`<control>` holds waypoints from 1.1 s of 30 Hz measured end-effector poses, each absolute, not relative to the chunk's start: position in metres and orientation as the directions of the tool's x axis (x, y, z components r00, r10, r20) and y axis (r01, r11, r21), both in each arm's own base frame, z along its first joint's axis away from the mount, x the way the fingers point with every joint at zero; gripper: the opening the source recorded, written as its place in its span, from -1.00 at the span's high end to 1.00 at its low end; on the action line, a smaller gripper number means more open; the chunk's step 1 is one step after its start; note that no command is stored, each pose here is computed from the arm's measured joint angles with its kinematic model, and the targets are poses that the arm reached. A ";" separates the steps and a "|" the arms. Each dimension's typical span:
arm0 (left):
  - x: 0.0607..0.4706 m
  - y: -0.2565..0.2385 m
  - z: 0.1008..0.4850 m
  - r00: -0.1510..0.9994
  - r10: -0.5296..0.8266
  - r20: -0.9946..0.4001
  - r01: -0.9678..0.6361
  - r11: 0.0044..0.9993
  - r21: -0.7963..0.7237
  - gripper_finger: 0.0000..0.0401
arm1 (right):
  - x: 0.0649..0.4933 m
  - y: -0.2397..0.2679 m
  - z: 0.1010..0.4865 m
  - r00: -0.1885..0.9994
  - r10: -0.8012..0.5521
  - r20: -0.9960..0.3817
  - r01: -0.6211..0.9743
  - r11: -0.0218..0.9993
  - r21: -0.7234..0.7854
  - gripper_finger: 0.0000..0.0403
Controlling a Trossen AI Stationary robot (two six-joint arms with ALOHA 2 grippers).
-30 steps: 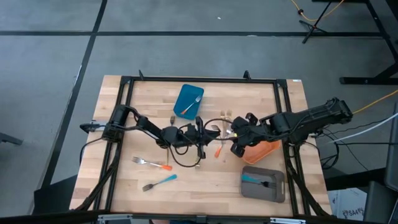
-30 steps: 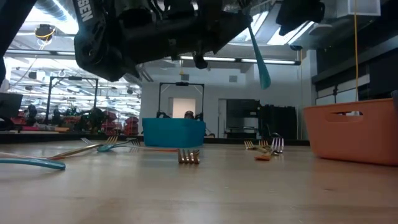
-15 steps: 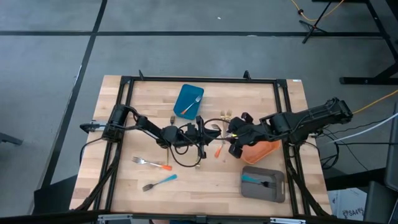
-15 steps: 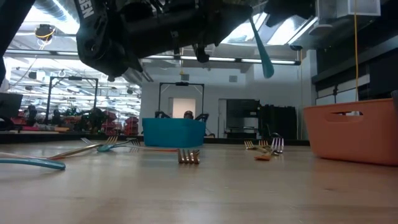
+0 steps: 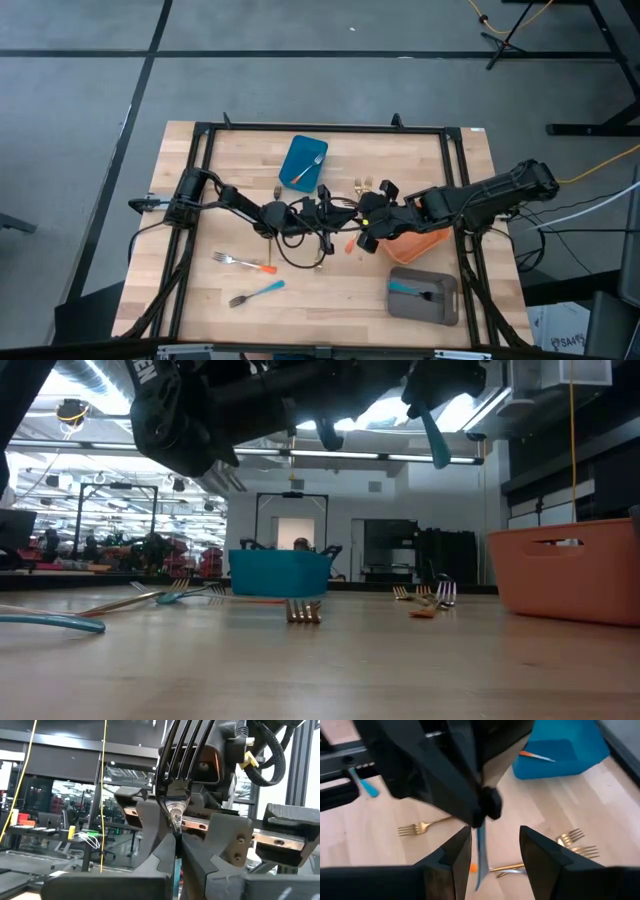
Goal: Sort silverware by color (type)
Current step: Put the right blue fork into the black bin
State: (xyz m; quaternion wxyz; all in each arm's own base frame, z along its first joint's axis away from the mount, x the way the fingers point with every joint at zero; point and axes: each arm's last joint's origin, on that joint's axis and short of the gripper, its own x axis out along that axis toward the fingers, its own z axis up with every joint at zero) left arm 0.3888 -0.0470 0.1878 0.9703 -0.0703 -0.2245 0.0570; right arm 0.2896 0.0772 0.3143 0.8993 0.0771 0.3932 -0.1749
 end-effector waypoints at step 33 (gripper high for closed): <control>0.390 -0.049 0.185 0.911 0.075 0.406 -0.003 0.984 -0.176 0.66 | 0.278 0.076 0.319 0.606 -0.176 -0.776 0.268 0.963 -0.009 0.99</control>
